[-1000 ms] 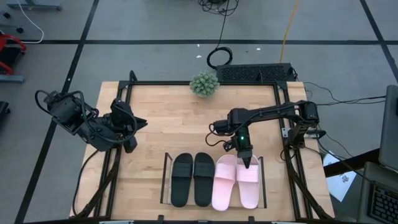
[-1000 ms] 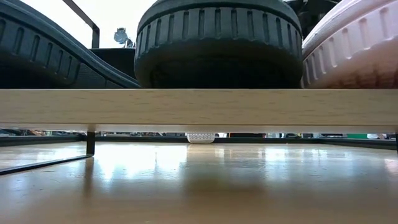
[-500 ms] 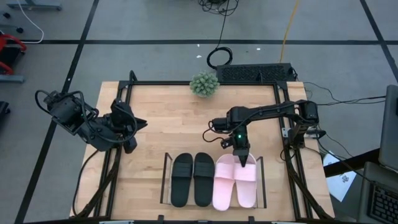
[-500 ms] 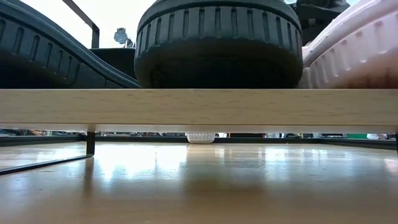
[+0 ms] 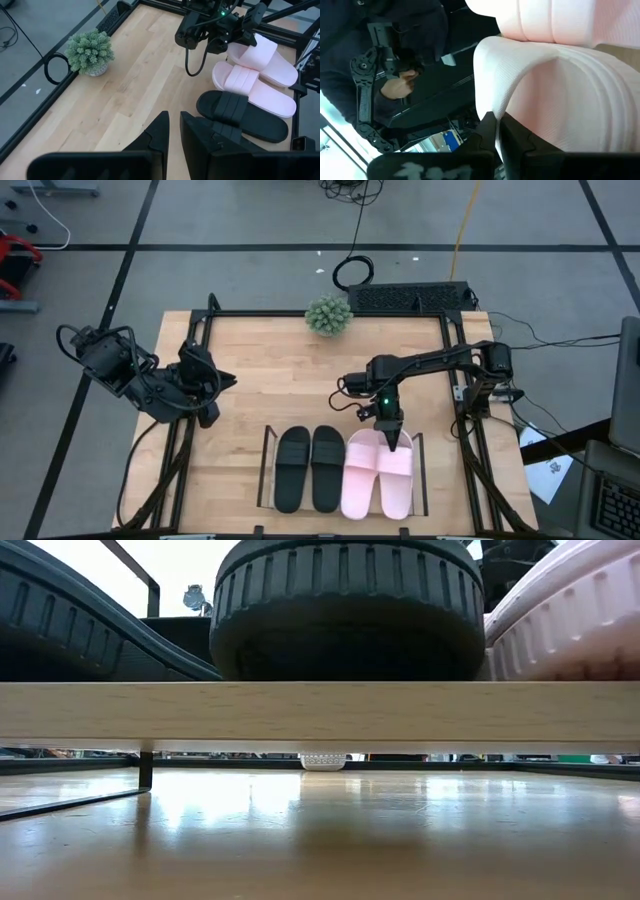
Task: Pick and place slides into the shelf
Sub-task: Put the pink slide on the shelf
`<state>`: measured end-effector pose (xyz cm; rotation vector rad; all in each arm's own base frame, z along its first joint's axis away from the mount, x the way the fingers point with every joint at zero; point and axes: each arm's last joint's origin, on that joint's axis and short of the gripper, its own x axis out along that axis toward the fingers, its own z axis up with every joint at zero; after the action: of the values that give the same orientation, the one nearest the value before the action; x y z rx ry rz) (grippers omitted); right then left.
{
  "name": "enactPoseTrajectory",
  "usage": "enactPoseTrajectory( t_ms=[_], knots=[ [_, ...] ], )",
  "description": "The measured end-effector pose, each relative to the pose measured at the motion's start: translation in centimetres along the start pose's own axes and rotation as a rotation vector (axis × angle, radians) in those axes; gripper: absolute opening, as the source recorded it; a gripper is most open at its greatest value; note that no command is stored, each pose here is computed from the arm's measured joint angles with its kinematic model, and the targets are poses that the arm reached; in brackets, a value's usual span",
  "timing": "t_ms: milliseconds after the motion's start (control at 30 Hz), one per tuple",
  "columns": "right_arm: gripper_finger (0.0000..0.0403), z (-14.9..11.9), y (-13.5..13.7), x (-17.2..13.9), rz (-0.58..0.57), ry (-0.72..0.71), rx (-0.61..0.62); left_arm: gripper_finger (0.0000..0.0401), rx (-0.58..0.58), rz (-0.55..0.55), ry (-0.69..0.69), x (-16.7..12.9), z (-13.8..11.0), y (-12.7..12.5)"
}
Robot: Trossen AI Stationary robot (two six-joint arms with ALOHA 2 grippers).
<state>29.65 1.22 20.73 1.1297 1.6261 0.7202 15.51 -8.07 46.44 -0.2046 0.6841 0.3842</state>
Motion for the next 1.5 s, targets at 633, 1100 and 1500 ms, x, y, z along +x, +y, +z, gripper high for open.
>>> enactPoseTrajectory(
  t_ms=[633,1100,1500],
  knots=[
    [0.0,-0.9,1.0,0.0,0.025,0.005,0.023,0.0047,0.015,0.0,0.0,0.0,0.0,0.0],
    [0.0,-0.8,-0.8,1.6,0.017,0.021,0.049,0.0047,0.014,-0.007,0.008,0.0,0.0,0.0],
    [0.0,-0.1,-1.3,1.3,0.028,-0.028,0.003,0.0047,0.001,-0.011,0.012,0.0,0.0,0.0]
  ],
)
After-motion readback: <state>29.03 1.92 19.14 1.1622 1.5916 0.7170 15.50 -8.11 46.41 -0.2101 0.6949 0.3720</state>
